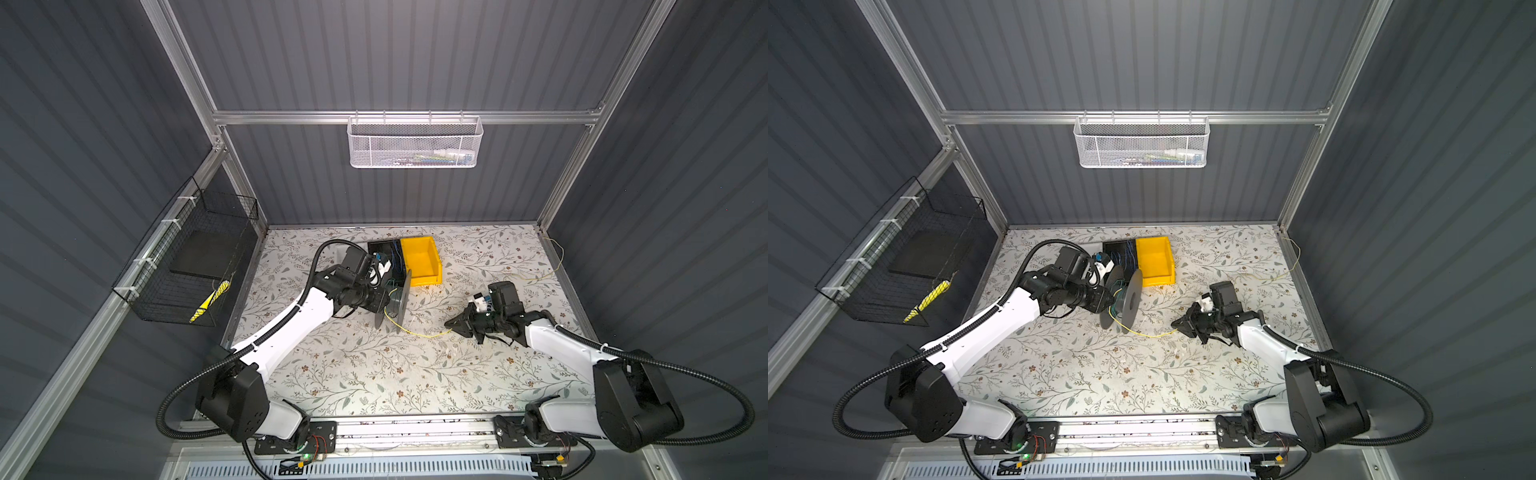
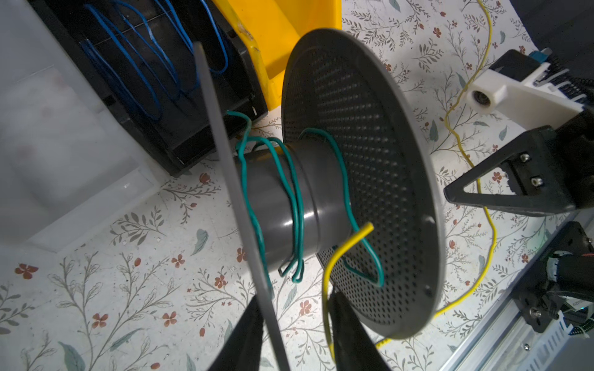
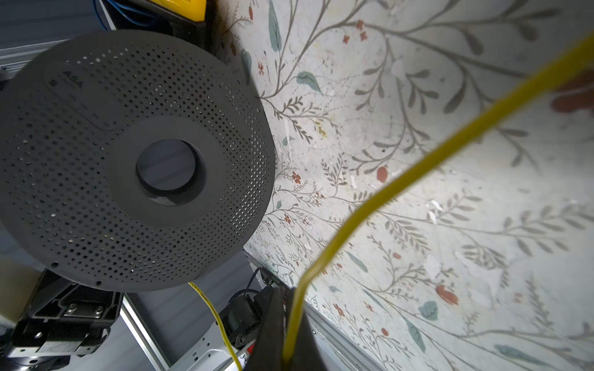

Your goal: Wrap the cables

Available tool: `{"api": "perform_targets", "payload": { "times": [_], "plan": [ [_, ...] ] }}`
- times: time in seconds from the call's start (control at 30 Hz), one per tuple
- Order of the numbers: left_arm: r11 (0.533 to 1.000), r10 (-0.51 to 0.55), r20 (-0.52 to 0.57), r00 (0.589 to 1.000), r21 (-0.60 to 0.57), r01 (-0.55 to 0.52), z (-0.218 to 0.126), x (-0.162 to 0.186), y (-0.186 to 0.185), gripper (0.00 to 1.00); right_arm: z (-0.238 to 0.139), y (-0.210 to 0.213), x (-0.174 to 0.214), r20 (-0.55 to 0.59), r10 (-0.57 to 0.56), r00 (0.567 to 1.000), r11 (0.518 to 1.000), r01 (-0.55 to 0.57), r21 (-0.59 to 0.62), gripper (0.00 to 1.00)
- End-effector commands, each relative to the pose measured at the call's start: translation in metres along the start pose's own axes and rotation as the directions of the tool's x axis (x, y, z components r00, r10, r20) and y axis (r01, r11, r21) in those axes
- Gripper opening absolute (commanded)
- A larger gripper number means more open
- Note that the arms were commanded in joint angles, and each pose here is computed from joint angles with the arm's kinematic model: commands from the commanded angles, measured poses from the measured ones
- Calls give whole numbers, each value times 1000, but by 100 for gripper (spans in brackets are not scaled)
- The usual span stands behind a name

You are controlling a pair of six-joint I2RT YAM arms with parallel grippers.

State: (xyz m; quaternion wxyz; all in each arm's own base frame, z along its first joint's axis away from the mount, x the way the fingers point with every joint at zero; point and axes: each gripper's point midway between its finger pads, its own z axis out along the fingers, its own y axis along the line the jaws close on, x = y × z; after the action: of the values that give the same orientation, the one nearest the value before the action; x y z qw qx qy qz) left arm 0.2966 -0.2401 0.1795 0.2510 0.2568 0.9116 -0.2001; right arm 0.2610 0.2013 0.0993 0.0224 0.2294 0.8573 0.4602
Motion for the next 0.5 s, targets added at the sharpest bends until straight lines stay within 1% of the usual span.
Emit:
{"api": "perform_targets", "payload": {
  "times": [0.0, 0.03, 0.13, 0.3, 0.47],
  "plan": [
    [999, -40, -18, 999, 4, 40, 4, 6, 1, 42, -3, 7, 1, -13, -24, 1000, 1000, 24, -6, 0],
    [999, -44, -16, 999, 3, 44, 4, 5, 1, 44, -2, 7, 1, -14, -26, 1000, 1000, 26, -8, 0],
    [999, -50, -19, 999, 2, 50, 5, 6, 0, 47, -1, 12, 2, -29, -38, 999, 999, 38, -22, 0],
    [997, -66, -15, 998, -35, 66, 4, 5, 5, 46, 1, 19, 8, -73, -91, 993, 996, 90, -28, 0],
    [995, -81, -2, 997, -61, 80, 2, 2, 9, 47, 2, 18, 13, -103, -120, 987, 992, 116, -41, 0]
  ]
}}
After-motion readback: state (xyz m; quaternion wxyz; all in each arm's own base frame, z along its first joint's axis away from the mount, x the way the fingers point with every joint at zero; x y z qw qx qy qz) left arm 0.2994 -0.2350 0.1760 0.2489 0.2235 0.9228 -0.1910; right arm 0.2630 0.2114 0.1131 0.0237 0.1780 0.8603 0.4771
